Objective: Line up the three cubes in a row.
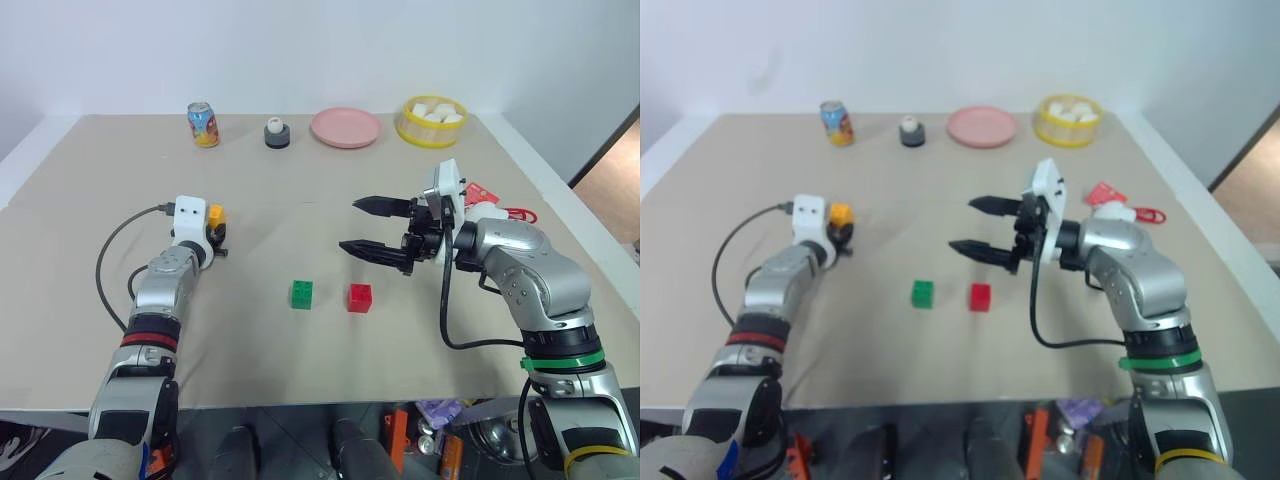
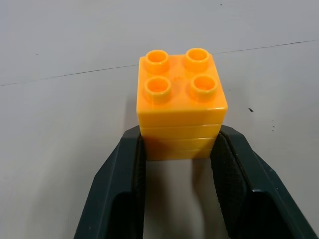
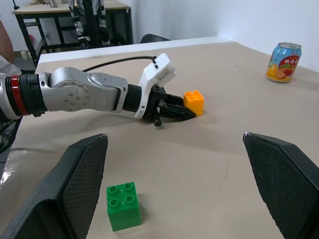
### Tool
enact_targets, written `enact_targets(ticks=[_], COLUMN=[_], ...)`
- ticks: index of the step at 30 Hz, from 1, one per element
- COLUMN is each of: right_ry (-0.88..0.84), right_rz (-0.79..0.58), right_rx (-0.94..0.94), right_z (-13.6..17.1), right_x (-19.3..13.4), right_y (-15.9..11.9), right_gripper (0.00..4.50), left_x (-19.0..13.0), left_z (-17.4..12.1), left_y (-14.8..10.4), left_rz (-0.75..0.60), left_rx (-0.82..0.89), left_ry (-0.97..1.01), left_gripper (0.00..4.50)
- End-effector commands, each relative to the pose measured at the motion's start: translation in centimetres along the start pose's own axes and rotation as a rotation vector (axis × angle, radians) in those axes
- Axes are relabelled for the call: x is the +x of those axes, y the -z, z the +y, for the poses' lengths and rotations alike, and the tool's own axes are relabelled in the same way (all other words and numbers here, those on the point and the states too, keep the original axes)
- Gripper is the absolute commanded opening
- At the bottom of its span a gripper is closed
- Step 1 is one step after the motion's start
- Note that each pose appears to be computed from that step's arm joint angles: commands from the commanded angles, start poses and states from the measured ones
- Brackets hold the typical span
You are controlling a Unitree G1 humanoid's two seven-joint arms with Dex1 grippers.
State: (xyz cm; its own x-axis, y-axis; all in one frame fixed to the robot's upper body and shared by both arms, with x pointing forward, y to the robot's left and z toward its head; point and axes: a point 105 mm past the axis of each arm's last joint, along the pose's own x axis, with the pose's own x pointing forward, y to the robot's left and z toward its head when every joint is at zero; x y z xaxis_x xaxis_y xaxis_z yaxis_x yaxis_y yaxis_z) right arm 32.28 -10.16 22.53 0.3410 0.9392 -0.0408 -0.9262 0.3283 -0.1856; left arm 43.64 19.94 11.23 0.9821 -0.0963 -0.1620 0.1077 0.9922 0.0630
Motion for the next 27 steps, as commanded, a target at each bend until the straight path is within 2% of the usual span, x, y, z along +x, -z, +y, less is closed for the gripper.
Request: enact_targets(ticks=[1,5,9,12,18,22,27], right_ry=[0.024,0.017,-0.008,-0.026,-0.034,-0.034,-0.032], right_rz=[-0.037,-0.028,-0.006,0.003,0.007,0.003,0.001], right_rx=[-0.056,-0.06,-0.061,-0.063,-0.066,-0.069,-0.073], right_z=[-0.6,-0.5,-0.2,0.0,0.3,0.4,0.5], right_x=[-0.4,-0.5,-0.7,-0.8,-0.8,-0.9,-0.9], right_y=[-1.7,-1.6,-1.4,-1.3,-1.2,-1.4,-1.5], right_gripper=[4.5,4.5,4.5,4.5,4.5,4.5,4.5], left_x=[0.0,-0.6,-2.7,-5.2,-8.7,-9.8,-10.6], left_z=[0.8,-0.2,-2.1,-3.0,-2.0,-2.2,-3.9], left_y=[-0.8,-2.9,-4.4,-3.7,0.4,1.5,1.0], left_rz=[-0.014,-0.104,-0.204,-0.223,-0.094,-0.085,-0.133], left_rx=[0.033,0.108,0.208,0.347,0.522,0.553,0.437], left_ry=[-0.011,0.101,0.329,0.525,0.756,0.868,1.002], left_gripper=[1.28,1.28,1.28,1.28,1.28,1.28,1.28])
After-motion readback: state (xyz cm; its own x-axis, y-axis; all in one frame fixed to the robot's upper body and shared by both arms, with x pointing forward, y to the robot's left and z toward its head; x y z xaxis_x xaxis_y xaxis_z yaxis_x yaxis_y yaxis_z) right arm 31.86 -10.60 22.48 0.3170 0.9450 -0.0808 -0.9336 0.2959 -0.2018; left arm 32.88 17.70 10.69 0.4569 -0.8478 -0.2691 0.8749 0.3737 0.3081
